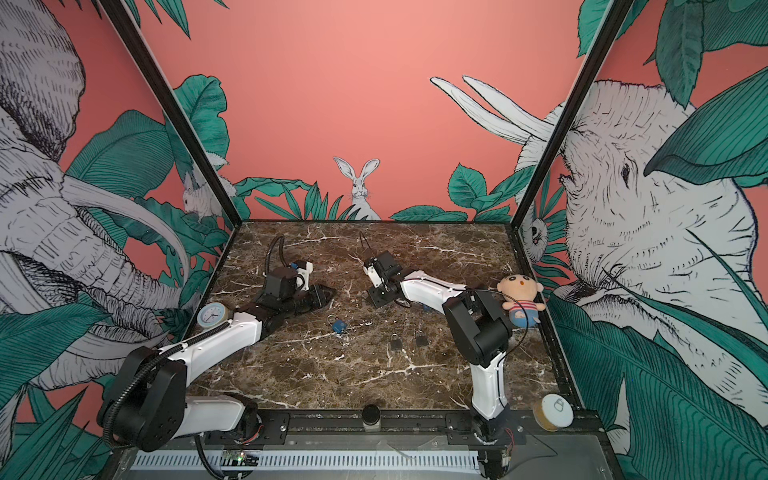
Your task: Lock with the key
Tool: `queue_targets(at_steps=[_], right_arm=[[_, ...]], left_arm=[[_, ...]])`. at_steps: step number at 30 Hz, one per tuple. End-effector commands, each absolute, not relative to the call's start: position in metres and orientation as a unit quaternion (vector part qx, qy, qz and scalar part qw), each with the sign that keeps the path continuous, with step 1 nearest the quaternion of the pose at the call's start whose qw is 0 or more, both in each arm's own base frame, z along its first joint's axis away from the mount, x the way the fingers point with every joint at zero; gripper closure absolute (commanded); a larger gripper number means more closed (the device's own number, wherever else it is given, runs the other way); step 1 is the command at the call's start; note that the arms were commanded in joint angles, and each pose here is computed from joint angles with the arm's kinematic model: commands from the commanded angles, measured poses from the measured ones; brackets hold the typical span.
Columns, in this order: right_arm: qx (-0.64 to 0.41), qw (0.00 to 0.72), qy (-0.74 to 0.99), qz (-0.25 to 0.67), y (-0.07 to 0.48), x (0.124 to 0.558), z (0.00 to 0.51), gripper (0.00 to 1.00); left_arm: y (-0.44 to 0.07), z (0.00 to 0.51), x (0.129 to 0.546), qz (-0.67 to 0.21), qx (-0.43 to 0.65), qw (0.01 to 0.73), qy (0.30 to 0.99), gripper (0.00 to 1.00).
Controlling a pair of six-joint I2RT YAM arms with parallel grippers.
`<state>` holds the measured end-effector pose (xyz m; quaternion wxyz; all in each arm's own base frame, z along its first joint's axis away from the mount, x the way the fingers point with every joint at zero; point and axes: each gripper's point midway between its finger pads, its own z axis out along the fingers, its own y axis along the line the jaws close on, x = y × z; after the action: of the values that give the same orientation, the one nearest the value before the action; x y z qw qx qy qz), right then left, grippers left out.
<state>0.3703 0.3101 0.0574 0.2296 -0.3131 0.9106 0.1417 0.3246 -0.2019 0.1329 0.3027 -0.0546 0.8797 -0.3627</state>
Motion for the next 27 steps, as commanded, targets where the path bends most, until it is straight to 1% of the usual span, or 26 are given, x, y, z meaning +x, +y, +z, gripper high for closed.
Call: queue_targets(at_steps=[1,9,27], right_arm=[[-0.342,0.230,0.900,0.144,0.320,0.374,0.060,0.52],[-0.347,0.208,0.904,0.139,0.324,0.377,0.039,0.50],[-0.336,0.182,0.910,0.161,0.331,0.364,0.025,0.49]], left_arm=[[-0.195,0.147,0.326,-0.360,-0.063,0.315,0.876,0.67],[-0.192,0.145,0.325,-0.360,-0.062,0.309,0.878,0.67],[-0.184,0.144,0.321,-0.367,-0.068,0.309,0.875,0.67]])
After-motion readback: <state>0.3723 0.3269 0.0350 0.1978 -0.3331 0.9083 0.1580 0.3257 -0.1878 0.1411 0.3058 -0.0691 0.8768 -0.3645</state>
